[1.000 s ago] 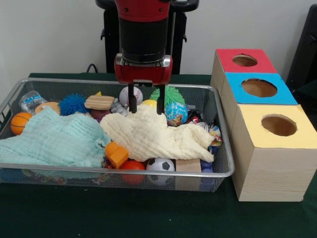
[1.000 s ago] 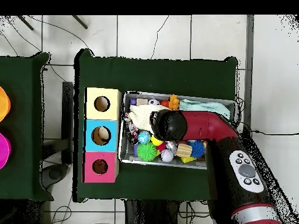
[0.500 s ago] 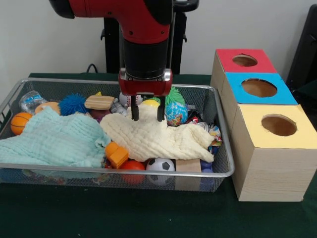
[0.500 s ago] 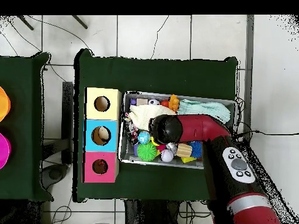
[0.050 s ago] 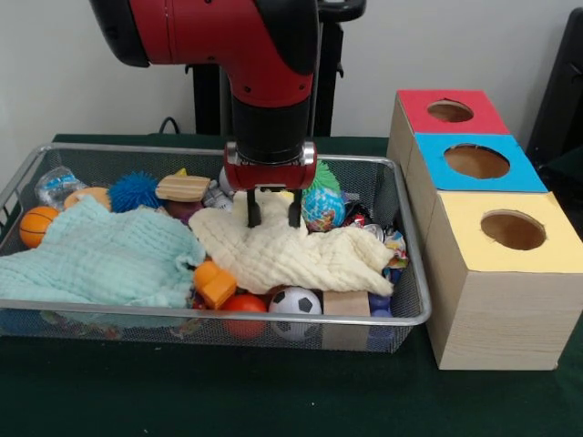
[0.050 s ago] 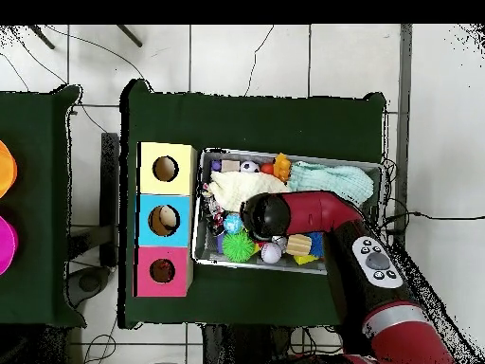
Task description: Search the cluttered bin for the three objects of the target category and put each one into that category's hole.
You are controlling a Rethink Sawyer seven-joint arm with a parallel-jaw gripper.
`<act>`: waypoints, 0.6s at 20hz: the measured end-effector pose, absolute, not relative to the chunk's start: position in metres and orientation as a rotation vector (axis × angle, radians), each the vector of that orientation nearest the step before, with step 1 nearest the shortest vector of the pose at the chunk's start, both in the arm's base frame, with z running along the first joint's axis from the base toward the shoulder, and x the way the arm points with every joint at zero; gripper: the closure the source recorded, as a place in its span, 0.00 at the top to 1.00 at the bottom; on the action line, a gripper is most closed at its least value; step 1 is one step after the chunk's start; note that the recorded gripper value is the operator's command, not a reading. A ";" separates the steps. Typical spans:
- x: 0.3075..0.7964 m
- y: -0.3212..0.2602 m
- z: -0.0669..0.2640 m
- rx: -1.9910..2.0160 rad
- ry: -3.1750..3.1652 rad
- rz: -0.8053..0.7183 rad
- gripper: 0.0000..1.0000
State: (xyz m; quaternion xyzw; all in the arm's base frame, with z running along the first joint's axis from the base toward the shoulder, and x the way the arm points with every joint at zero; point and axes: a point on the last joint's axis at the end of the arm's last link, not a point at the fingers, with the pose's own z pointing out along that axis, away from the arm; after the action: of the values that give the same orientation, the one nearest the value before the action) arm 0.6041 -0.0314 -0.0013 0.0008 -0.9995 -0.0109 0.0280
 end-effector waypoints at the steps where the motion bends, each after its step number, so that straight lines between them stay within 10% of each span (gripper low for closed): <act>1: 0.604 -0.031 -0.001 0.002 -3.085 -0.034 0.00; 12: 0.606 -0.029 0.000 0.008 -3.089 -0.040 0.00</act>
State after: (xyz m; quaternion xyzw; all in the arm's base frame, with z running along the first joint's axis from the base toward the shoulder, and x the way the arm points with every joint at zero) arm 0.6057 -0.0287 -0.0003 0.0025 -0.9996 -0.0130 0.0262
